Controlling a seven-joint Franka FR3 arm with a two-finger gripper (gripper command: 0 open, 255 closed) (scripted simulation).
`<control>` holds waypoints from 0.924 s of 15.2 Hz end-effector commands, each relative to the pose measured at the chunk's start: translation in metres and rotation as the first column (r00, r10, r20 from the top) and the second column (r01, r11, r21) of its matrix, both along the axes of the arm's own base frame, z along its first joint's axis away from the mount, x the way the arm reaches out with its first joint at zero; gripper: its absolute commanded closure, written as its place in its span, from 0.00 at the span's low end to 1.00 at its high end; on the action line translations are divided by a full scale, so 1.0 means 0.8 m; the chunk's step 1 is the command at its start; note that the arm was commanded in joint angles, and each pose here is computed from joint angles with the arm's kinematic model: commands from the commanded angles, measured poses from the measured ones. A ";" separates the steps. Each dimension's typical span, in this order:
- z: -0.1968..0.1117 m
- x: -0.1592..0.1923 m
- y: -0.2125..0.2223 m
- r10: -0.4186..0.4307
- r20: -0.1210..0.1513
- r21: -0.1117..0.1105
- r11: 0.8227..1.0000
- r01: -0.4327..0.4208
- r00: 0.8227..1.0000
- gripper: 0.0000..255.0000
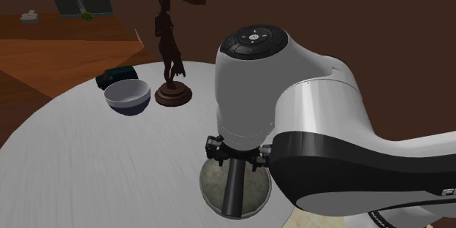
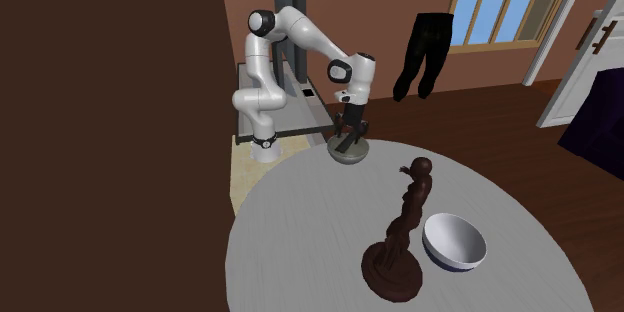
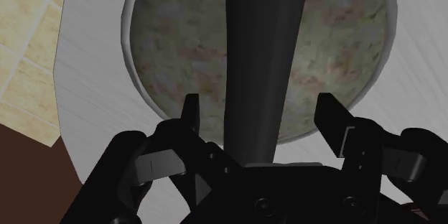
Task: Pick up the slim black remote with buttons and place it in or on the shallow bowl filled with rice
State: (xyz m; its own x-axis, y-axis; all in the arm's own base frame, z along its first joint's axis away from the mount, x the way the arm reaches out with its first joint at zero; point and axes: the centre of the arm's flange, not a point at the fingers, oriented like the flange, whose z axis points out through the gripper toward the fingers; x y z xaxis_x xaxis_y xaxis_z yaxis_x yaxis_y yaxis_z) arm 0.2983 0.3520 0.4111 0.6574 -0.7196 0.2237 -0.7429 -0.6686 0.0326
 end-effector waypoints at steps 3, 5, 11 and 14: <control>0.000 0.000 0.000 0.000 0.000 0.000 1.000 0.000 1.000 0.00; 0.016 -0.002 0.003 0.000 0.000 0.000 1.000 0.000 1.000 0.00; 0.061 -0.008 0.012 0.000 0.000 0.000 1.000 0.000 1.000 0.00; 0.061 -0.008 0.012 0.000 0.000 0.000 1.000 0.000 1.000 0.00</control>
